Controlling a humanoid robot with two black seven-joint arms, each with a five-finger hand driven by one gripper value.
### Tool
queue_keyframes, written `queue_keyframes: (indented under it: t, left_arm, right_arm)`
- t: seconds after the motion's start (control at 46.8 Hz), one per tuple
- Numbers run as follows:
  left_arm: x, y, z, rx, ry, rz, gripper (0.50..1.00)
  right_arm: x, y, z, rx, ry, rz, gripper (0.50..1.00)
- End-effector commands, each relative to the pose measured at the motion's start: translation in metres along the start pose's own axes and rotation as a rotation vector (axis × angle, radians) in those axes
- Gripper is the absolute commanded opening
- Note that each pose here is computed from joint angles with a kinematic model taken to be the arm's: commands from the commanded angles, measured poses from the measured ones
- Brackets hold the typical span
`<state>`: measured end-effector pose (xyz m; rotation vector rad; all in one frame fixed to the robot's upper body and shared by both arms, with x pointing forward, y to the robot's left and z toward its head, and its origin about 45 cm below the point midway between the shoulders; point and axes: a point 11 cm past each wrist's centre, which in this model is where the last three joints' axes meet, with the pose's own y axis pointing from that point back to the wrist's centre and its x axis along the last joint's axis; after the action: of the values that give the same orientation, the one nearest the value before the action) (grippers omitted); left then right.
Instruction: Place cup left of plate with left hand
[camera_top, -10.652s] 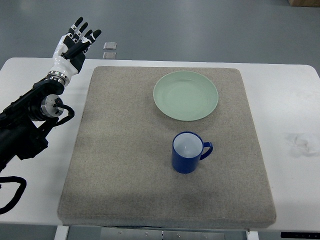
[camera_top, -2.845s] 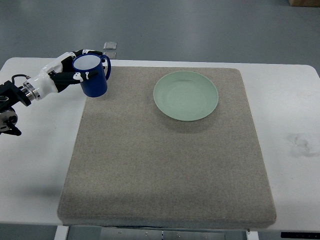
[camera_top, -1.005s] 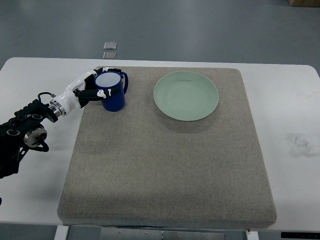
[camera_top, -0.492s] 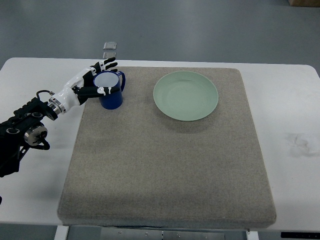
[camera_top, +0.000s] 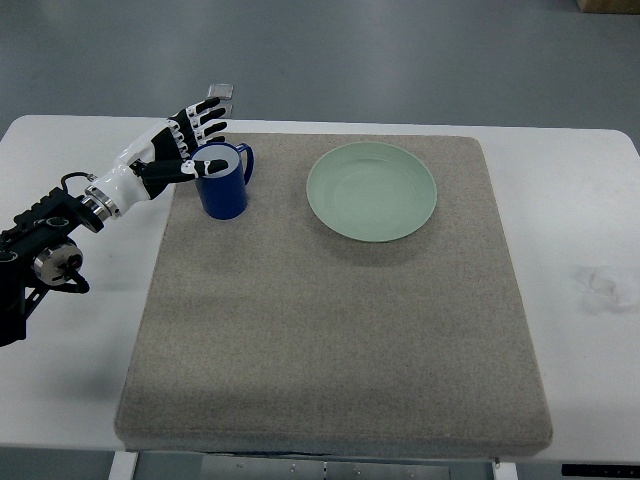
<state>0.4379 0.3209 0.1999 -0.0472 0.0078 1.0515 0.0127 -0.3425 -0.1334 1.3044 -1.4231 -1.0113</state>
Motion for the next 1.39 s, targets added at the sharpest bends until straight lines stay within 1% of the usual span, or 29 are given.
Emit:
queue_keyframes:
  t: [0.0,0.15,0.299,0.428,0.535,0.62,0.684,0.813,0.898,1.369]
  left_arm:
    - [0.012,0.007,0.006,-0.002,-0.005,0.013,0.996]
    - [0.038,0.021,0.023,-0.043,0.031,0.079,0.994]
    - [0.056,0.019,0.040,-0.136,0.110,0.191,0.994]
    - [0.075,0.017,0.048,-0.174,0.101,0.340,0.994]
    - [0.066,0.003,0.044,-0.167,0.099,0.375,0.994]
    - [0.062,-0.003,0.030,-0.091,0.136,0.410,0.994]
    - [0.058,-0.008,0.020,-0.058,0.185,0.443,0.994]
    - [0.050,-0.024,0.020,-0.051,0.259,0.474,0.994]
    - [0.043,-0.030,0.014,-0.048,0.280,0.471,0.994]
    - [0.039,-0.034,0.019,-0.071,0.291,0.448,0.996]
  right_arm:
    - [0.000,0.000,0.000,-0.001,0.000,0.000,0.932]
    - [0.000,0.000,0.000,0.000,0.000,0.000,0.932]
    - [0.000,0.000,0.000,0.000,0.000,0.000,0.932]
    - [0.000,0.000,0.000,-0.001,0.000,0.000,0.932]
    - [0.000,0.000,0.000,0.000,0.000,0.000,0.932]
    - [0.000,0.000,0.000,0.000,0.000,0.000,0.932]
    - [0.000,0.000,0.000,0.000,0.000,0.000,0.932]
    - [0.000,0.000,0.000,0.000,0.000,0.000,0.932]
    - [0.000,0.000,0.000,0.000,0.000,0.000,0.932]
    - [0.000,0.000,0.000,0.000,0.000,0.000,0.932]
